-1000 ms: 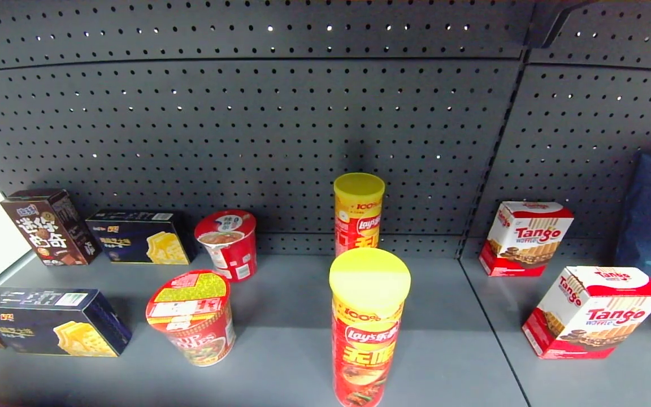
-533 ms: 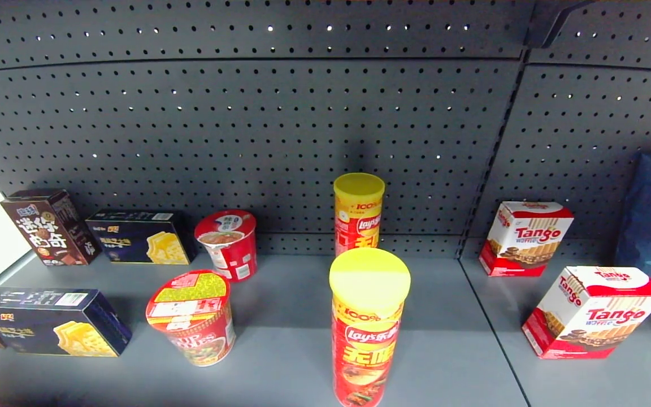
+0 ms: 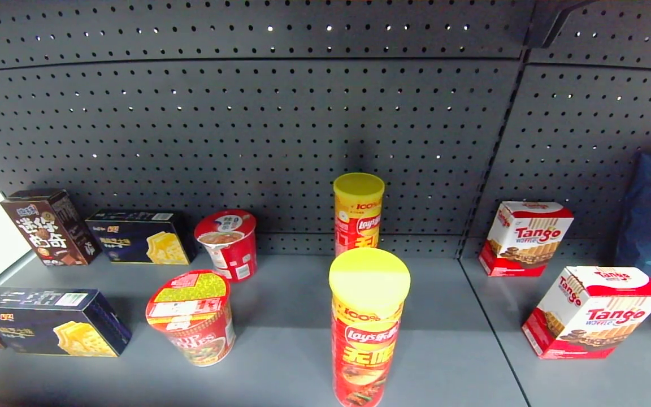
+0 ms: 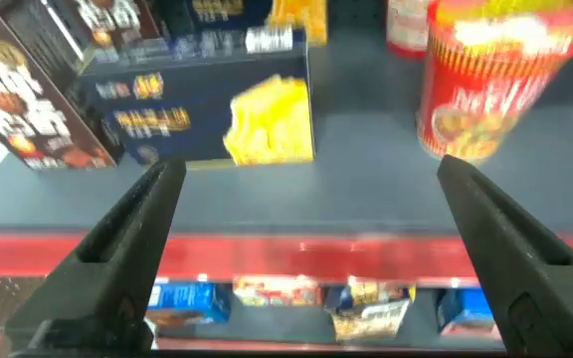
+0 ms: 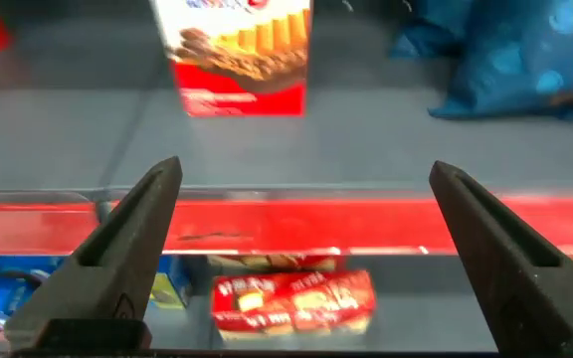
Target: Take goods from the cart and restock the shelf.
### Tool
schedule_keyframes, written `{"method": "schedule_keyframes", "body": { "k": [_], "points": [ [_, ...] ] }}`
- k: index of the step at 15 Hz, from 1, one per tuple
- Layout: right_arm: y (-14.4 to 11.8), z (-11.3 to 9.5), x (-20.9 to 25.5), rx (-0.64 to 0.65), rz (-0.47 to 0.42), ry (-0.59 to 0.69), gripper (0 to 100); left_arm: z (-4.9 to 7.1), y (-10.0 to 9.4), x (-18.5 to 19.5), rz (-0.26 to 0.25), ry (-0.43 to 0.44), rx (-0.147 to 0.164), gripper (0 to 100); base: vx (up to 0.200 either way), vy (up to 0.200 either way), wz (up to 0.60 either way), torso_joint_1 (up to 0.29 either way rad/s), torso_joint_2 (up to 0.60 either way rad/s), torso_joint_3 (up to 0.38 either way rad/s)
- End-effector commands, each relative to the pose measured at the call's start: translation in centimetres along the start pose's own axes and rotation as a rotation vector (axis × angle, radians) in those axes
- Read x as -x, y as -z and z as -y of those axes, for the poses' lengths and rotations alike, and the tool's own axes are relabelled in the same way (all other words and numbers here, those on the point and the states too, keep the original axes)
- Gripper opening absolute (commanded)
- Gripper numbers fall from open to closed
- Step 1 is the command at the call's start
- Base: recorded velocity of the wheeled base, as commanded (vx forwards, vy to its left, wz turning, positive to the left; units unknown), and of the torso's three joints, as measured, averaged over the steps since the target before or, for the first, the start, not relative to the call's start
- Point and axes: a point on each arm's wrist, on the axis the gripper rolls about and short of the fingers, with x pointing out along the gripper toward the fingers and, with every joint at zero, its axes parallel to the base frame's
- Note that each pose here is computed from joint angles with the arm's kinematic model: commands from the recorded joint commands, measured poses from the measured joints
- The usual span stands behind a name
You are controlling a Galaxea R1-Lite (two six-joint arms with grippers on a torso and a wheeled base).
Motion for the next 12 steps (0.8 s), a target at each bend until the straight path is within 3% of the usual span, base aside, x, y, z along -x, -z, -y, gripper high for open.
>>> {"method": "schedule_keyframes", "body": {
  "k": [1,4,6,8,9,10,11,12],
  "points": [
    [0.1,0.0,0.3,-0.003,0.042,-0.017,100,0.0,0.8,0.5,0.022,0.008,0.001,100,0.0,0.0,0.0,0.0,0.0,0.0],
    [0.1,0.0,0.3,-0.003,0.042,-0.017,100,0.1,2.3,0.4,-0.008,0.05,-0.005,100,0.0,0.0,0.0,0.0,0.0,0.0],
    [0.1,0.0,0.3,-0.001,0.042,-0.018,100,0.1,2.4,0.3,-0.013,0.021,0.002,100,0.0,0.0,0.0,0.0,0.0,0.0],
    [0.1,0.0,0.3,-0.003,0.042,-0.017,100,0.1,2.9,0.3,-0.022,0.003,0.036,100,0.0,0.0,0.0,0.0,0.0,0.0],
    [0.1,0.0,0.3,-0.003,0.042,-0.017,100,0.2,3.3,0.4,-0.035,-0.003,0.087,100,0.0,0.0,0.0,0.0,0.0,0.0],
    [0.1,0.0,0.3,-0.003,0.042,-0.017,100,0.2,3.7,1.0,-0.005,0.043,0.092,100,0.0,0.0,0.0,0.0,0.0,0.0],
    [0.1,0.0,0.3,-0.003,0.042,-0.017,100,0.6,4.6,2.2,0.034,0.137,0.067,100,0.0,0.0,0.0,0.0,0.0,0.0],
    [0.1,0.0,0.3,-0.001,0.042,-0.018,100,0.7,4.7,3.1,0.06,0.169,0.03,100,0.0,0.0,0.0,0.0,0.0,0.0]
  ]
}}
